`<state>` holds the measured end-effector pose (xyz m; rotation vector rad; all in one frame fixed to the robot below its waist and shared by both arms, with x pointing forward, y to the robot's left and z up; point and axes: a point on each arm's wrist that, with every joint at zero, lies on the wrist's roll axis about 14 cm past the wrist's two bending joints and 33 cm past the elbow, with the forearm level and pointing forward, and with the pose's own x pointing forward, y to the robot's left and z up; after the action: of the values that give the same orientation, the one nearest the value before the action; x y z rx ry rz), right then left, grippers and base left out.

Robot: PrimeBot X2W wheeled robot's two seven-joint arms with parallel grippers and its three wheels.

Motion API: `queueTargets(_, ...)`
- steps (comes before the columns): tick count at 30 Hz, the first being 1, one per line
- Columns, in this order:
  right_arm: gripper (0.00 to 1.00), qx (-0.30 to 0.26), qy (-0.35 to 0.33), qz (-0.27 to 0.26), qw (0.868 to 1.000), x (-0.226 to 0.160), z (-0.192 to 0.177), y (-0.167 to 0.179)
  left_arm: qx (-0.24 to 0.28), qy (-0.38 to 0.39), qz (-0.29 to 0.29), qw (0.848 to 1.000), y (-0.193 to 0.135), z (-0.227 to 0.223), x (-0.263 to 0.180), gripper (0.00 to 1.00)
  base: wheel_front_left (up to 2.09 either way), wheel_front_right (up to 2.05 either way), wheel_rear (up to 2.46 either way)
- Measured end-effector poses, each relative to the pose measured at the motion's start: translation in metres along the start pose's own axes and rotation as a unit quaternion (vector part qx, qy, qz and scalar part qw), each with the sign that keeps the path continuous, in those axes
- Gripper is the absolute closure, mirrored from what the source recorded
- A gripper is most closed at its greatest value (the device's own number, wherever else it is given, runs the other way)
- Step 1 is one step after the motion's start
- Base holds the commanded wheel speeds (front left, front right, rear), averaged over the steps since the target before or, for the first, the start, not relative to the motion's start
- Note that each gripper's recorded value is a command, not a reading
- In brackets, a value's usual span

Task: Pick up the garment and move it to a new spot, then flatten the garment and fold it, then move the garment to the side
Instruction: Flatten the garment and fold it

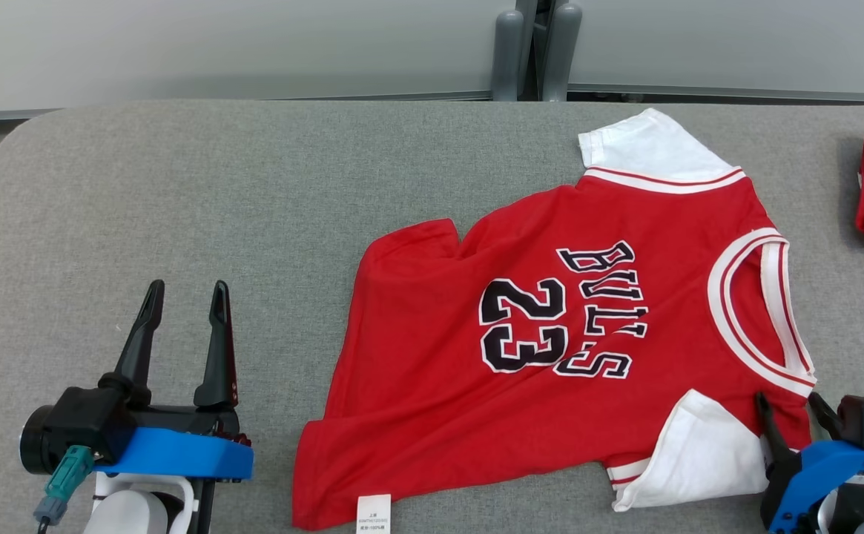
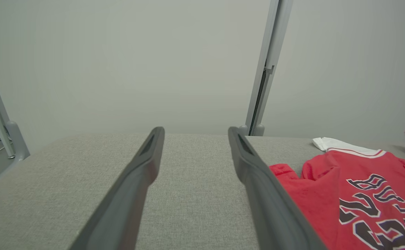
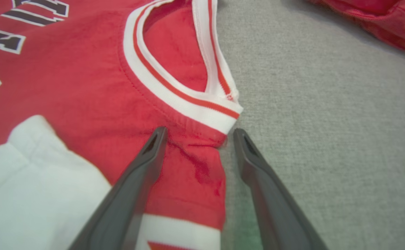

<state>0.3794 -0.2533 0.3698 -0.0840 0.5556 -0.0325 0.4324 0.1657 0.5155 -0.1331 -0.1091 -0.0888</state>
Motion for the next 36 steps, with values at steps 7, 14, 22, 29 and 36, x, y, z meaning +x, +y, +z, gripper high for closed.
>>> queueTargets(7,1.00,0.005,-0.035,0.013,0.999,0.007,0.021,0.007,-0.002,0.000,0.000,1.000,-0.002,-0.001,0.000,0.00,0.00,0.00,0.00)
queueTargets(14,1.00,-0.007,-0.167,0.006,0.986,-0.006,0.088,0.000,-0.001,-0.007,-0.003,1.000,-0.004,0.006,-0.005,0.00,0.00,0.00,0.00)
queueTargets(22,1.00,0.013,-0.243,0.008,0.970,-0.048,0.116,0.010,-0.006,-0.014,-0.011,1.000,-0.012,0.012,-0.012,0.00,0.00,0.00,0.00)
queueTargets(29,1.00,0.025,-0.248,-0.003,0.969,-0.071,0.115,0.005,-0.007,-0.014,-0.018,1.000,-0.017,0.010,-0.010,0.00,0.00,0.00,0.00)
queueTargets(36,1.00,0.035,-0.243,-0.003,0.969,-0.075,0.114,0.005,-0.008,-0.011,-0.024,1.000,-0.020,0.008,-0.009,0.00,0.00,0.00,0.00)
